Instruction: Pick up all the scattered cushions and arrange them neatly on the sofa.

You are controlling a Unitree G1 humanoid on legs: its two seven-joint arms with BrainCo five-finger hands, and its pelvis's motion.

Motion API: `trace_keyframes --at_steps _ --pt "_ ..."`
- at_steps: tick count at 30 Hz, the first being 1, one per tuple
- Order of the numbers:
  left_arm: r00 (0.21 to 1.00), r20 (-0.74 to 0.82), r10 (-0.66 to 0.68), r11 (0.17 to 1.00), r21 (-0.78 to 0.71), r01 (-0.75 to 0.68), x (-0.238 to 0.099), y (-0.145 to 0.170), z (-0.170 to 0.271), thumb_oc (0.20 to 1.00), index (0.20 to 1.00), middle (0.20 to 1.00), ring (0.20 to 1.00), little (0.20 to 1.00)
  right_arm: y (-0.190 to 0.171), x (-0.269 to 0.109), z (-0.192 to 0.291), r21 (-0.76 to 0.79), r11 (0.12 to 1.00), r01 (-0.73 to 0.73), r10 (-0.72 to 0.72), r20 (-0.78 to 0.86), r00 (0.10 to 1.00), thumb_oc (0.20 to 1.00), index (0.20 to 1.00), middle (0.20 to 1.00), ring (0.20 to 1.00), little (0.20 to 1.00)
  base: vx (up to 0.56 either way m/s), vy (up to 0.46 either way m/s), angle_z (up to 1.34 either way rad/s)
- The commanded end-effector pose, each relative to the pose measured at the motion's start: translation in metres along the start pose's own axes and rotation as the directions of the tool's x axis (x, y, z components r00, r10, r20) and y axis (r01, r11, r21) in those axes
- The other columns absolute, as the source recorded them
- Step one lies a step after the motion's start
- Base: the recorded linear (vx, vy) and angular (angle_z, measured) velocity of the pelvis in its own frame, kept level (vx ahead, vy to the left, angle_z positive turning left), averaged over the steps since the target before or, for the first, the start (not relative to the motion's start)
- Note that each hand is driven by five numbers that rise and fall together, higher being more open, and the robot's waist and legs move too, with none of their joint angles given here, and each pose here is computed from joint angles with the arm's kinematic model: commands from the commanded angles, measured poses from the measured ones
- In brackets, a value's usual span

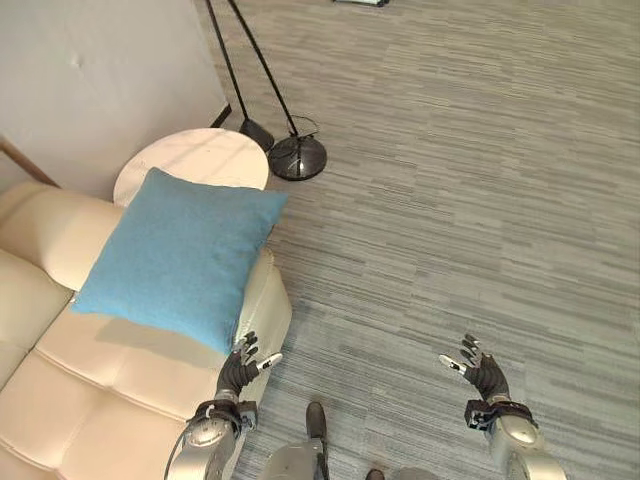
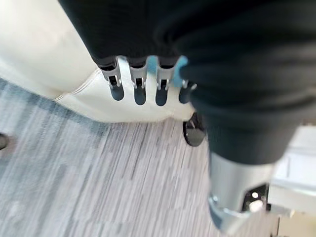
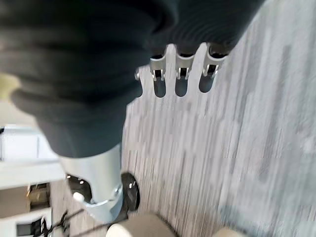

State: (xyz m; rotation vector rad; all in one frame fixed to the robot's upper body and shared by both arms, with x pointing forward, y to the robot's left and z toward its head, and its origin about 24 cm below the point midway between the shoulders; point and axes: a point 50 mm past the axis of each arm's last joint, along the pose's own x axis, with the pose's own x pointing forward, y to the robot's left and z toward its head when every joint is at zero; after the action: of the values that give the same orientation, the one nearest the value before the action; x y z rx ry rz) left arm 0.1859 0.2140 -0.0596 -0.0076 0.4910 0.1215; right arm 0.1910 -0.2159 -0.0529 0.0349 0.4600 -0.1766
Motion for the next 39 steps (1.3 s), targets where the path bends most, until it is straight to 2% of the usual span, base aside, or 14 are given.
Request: trace_keyframes --at_steps 1,13,19,23,30,39 --pt "0.992 0.118 0.046 0.996 0.064 -0.054 -0.002 0.021 0.024 1.000 1.000 1.000 1.000 1.000 0.000 -0.002 0.010 -0.015 1.000 -0.011 0.012 0.051 0.999 1.000 1.000 1.000 1.000 1.000 0.25 0.141 0.42" --pt "0.990 0.137 0.014 1.000 0.025 -0.018 0.002 0.013 0.027 1.000 1.000 1.000 1.000 1.000 -0.009 -0.005 0.006 -0.002 1.000 0.016 -0.016 0.042 0.999 1.000 1.000 1.000 1.000 1.000 0.19 -0.049 0.50" --pt "0.995 0.080 0.065 0.985 -0.167 -0.051 0.003 0.009 0.014 1.000 1.000 1.000 1.000 1.000 -0.012 -0.001 0.013 0.013 1.000 0.011 -0.012 0.062 0.998 1.000 1.000 1.000 1.000 1.000 0.25 -0.174 0.72" --pt "0.994 0.082 0.074 0.974 -0.221 -0.054 0.007 0.005 0.018 1.000 1.000 1.000 1.000 1.000 -0.017 0.001 0.018 0.023 0.999 0.036 -0.038 0.077 0.996 1.000 1.000 1.000 1.000 1.000 0.13 -0.071 0.76" --pt "0.995 0.067 0.073 0.988 -0.144 -0.062 0.007 0.009 0.015 1.000 1.000 1.000 1.000 1.000 -0.020 0.003 0.022 0.002 0.998 0.068 -0.068 0.086 0.994 1.000 1.000 1.000 1.000 1.000 0.22 0.077 0.77" --pt "0.996 0.007 0.085 0.990 -0.117 -0.084 -0.003 0.020 -0.001 1.000 1.000 1.000 1.000 1.000 -0.009 0.001 0.014 0.018 0.999 0.042 -0.043 0.053 0.998 1.000 1.000 1.000 1.000 1.000 0.28 0.224 0.42"
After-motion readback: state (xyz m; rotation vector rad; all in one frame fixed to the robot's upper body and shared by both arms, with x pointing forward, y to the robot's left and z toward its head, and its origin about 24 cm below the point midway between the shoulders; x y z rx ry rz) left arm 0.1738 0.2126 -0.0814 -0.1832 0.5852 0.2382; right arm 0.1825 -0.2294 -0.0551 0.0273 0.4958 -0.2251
